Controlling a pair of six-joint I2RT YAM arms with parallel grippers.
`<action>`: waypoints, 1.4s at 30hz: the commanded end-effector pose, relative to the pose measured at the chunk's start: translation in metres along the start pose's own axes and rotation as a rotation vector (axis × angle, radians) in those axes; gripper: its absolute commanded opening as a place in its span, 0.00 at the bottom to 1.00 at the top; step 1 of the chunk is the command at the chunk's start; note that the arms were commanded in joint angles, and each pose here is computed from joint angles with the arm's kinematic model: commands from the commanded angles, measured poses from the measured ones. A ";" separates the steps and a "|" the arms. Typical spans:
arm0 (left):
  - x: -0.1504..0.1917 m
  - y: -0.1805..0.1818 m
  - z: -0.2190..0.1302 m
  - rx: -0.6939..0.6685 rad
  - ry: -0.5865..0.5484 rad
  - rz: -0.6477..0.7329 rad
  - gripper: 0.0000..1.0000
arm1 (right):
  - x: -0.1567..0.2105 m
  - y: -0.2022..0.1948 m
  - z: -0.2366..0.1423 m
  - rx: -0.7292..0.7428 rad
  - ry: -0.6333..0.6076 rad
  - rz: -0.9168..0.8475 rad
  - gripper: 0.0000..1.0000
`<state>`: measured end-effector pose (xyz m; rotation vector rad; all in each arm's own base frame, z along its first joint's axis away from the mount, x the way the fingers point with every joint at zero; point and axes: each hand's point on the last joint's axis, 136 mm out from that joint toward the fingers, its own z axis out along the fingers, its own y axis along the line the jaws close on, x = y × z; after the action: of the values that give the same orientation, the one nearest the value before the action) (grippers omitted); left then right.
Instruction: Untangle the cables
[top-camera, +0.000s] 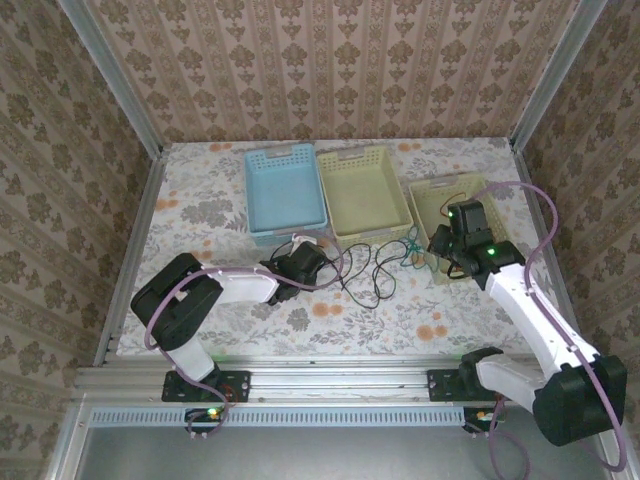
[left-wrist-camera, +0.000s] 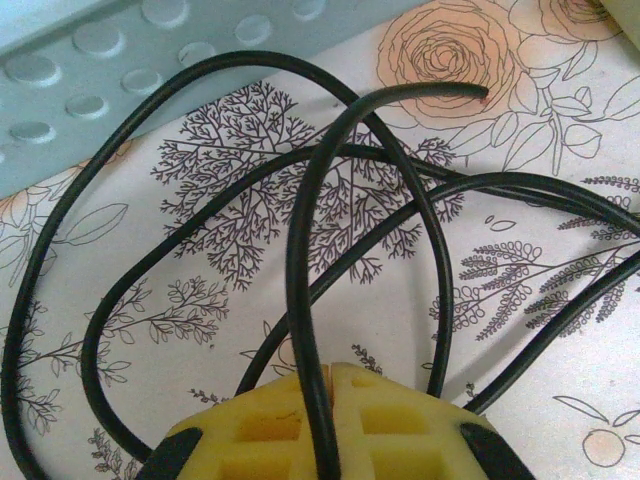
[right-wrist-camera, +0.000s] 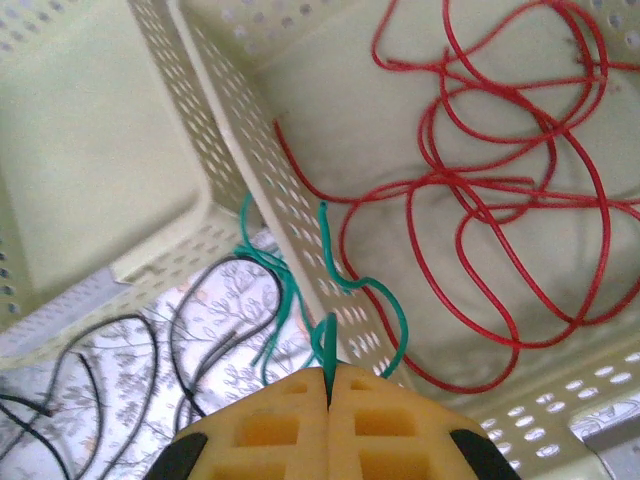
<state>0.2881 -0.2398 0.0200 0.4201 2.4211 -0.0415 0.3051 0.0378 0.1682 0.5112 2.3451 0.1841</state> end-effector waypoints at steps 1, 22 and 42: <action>0.013 -0.005 0.005 0.012 0.045 0.032 0.00 | -0.035 0.026 -0.021 -0.091 -0.165 -0.021 0.05; -0.006 -0.021 -0.015 0.124 -0.022 0.042 0.00 | -0.070 0.174 0.041 -0.522 -0.087 -0.039 0.44; -0.058 0.049 -0.066 -0.226 -0.181 -0.115 0.84 | 0.065 0.039 0.052 -0.026 0.235 -0.181 0.42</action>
<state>0.3002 -0.2273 0.0846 0.2854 2.2932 0.0040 0.3179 0.1102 0.1097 0.2779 2.5535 0.2943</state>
